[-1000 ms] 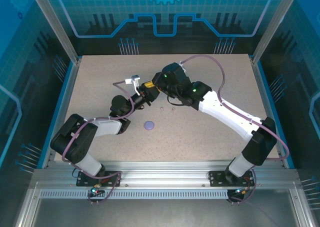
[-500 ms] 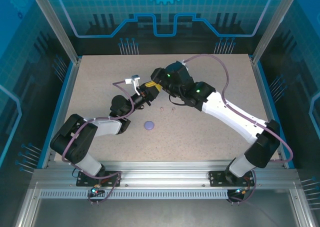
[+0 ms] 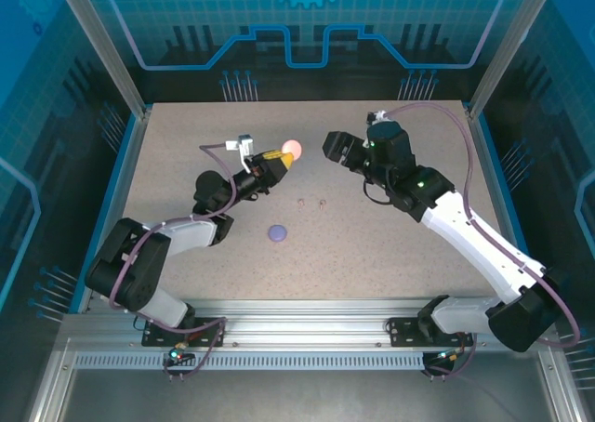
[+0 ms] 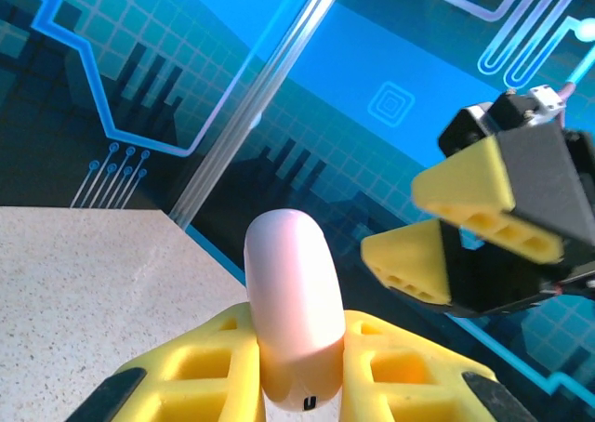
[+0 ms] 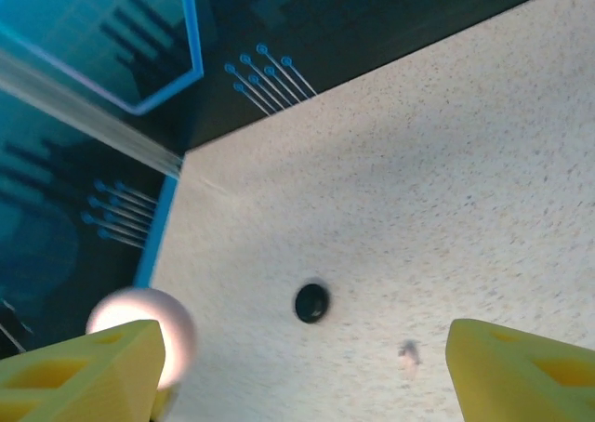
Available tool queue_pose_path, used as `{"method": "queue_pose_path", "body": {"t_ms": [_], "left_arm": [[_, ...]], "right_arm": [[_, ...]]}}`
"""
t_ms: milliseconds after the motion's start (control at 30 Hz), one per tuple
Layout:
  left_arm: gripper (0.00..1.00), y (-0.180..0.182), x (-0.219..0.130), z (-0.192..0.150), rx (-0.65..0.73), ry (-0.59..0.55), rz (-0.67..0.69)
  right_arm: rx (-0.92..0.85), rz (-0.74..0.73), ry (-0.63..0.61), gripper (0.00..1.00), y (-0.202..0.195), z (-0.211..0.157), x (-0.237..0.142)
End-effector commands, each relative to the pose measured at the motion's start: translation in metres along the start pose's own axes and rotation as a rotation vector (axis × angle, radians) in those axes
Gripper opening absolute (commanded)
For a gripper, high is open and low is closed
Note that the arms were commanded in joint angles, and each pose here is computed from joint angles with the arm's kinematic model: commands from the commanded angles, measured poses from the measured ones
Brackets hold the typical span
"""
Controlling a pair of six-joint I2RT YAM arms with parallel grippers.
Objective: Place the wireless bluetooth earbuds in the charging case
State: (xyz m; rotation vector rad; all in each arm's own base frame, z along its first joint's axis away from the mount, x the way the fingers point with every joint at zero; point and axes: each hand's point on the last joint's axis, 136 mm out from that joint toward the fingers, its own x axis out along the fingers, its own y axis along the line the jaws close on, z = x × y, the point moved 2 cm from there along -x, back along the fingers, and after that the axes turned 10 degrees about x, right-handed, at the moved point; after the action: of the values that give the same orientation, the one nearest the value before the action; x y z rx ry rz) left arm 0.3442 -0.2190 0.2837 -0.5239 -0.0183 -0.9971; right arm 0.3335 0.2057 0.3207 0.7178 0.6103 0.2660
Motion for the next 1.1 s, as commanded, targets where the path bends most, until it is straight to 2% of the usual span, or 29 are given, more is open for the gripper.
{"method": "queue_pose_path", "body": {"t_ms": [0, 200, 467, 767, 1067], "left_arm": [[0.0, -0.022, 0.002, 0.018, -0.007, 0.053, -0.123], [0.0, -0.036, 0.002, 0.019, -0.041, 0.136, -0.191], [0.0, -0.041, 0.0, 0.014, -0.045, 0.187, -0.213], [0.0, -0.043, 0.0, 0.015, -0.043, 0.195, -0.218], [0.0, -0.05, -0.002, 0.018, -0.032, 0.194, -0.242]], "right_arm": [[-0.284, 0.193, 0.05, 0.8, 0.025, -0.007, -0.004], [-0.434, 0.335, 0.108, 0.8, 0.035, -0.025, -0.003], [-0.447, 0.425, 0.138, 0.78, 0.044, -0.033, 0.002], [-0.422, 0.425, 0.163, 0.76, 0.044, -0.036, 0.018], [-0.378, 0.335, 0.157, 0.69, 0.021, -0.03, 0.038]]}}
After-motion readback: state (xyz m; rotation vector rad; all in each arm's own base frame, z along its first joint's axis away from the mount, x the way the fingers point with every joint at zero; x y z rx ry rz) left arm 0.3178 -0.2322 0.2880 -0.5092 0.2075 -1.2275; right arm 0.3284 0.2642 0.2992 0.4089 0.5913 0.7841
